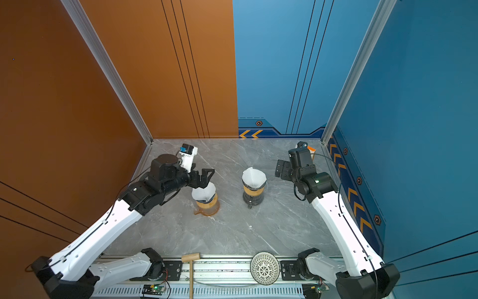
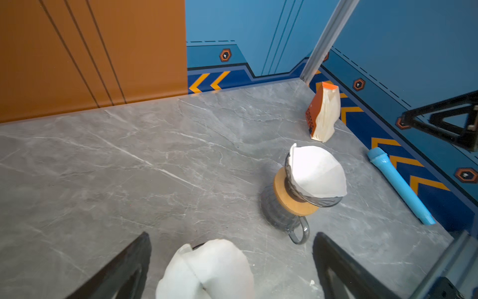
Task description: Place the coffee filter in the dripper
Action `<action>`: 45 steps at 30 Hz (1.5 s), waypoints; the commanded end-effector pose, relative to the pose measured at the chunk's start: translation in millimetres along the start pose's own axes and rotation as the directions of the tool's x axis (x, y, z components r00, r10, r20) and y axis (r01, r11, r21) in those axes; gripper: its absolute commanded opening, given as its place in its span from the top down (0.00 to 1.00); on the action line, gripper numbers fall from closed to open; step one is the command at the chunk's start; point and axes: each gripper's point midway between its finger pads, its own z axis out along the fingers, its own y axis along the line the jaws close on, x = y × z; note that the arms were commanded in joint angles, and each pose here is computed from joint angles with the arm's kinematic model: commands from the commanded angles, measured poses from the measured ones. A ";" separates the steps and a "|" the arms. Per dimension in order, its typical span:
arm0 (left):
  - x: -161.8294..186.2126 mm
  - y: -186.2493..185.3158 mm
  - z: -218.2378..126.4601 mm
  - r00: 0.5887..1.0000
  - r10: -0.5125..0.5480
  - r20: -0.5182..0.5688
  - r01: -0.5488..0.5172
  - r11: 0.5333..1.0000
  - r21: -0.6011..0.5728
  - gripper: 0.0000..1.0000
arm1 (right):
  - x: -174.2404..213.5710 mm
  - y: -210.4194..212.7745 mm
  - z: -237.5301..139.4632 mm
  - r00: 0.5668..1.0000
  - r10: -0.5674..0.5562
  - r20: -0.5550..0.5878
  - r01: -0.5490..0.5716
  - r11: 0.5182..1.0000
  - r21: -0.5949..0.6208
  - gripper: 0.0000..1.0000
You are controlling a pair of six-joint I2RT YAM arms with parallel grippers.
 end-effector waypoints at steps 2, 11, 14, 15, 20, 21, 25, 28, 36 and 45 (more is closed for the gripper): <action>23.1 49.0 -16.0 0.999 -0.006 0.050 0.015 0.982 -0.189 0.02 | -3.4 -22.0 3.6 0.997 0.010 0.078 -0.013 0.999 0.039 0.00; 74.1 144.1 -40.3 0.981 -0.047 0.187 0.133 0.867 -0.479 0.02 | 15.5 -70.2 39.9 0.973 0.086 0.213 -0.111 0.988 0.106 0.00; 81.2 165.5 -39.3 0.972 -0.026 0.233 0.151 0.831 -0.535 0.02 | 27.1 -84.0 54.9 0.967 0.095 0.238 -0.131 0.982 0.139 0.00; 86.5 171.8 -37.7 0.973 -0.022 0.231 0.149 0.821 -0.551 0.02 | 30.5 -87.5 59.0 0.966 0.096 0.241 -0.134 0.980 0.148 0.00; 106.3 200.3 -28.5 0.964 0.039 0.262 0.136 0.776 -0.615 0.02 | 44.9 -93.9 77.4 0.965 0.043 0.258 -0.085 0.984 0.154 0.00; 110.1 205.3 -25.8 0.962 0.064 0.264 0.122 0.767 -0.630 0.02 | 47.2 -94.1 81.9 0.963 0.021 0.270 -0.065 0.986 0.154 0.00; 118.7 219.3 -11.8 0.965 0.103 0.242 0.089 0.740 -0.667 0.02 | 52.8 -100.1 96.3 0.934 -0.013 0.358 -0.051 0.985 0.167 0.00; 122.4 224.6 9.0 0.981 0.084 0.173 0.051 0.754 -0.655 0.02 | 57.3 -104.5 107.9 0.920 -0.014 0.391 -0.059 0.983 0.174 0.00; 115.9 236.2 51.1 0.982 0.080 0.173 0.047 0.778 -0.626 0.02 | 70.2 -99.8 137.7 0.910 -0.070 0.408 0.003 0.987 0.161 0.00; 133.1 245.0 75.2 0.982 0.089 0.166 0.025 0.810 -0.586 0.02 | 80.2 -96.6 156.8 0.878 -0.082 0.471 0.033 0.993 0.111 0.00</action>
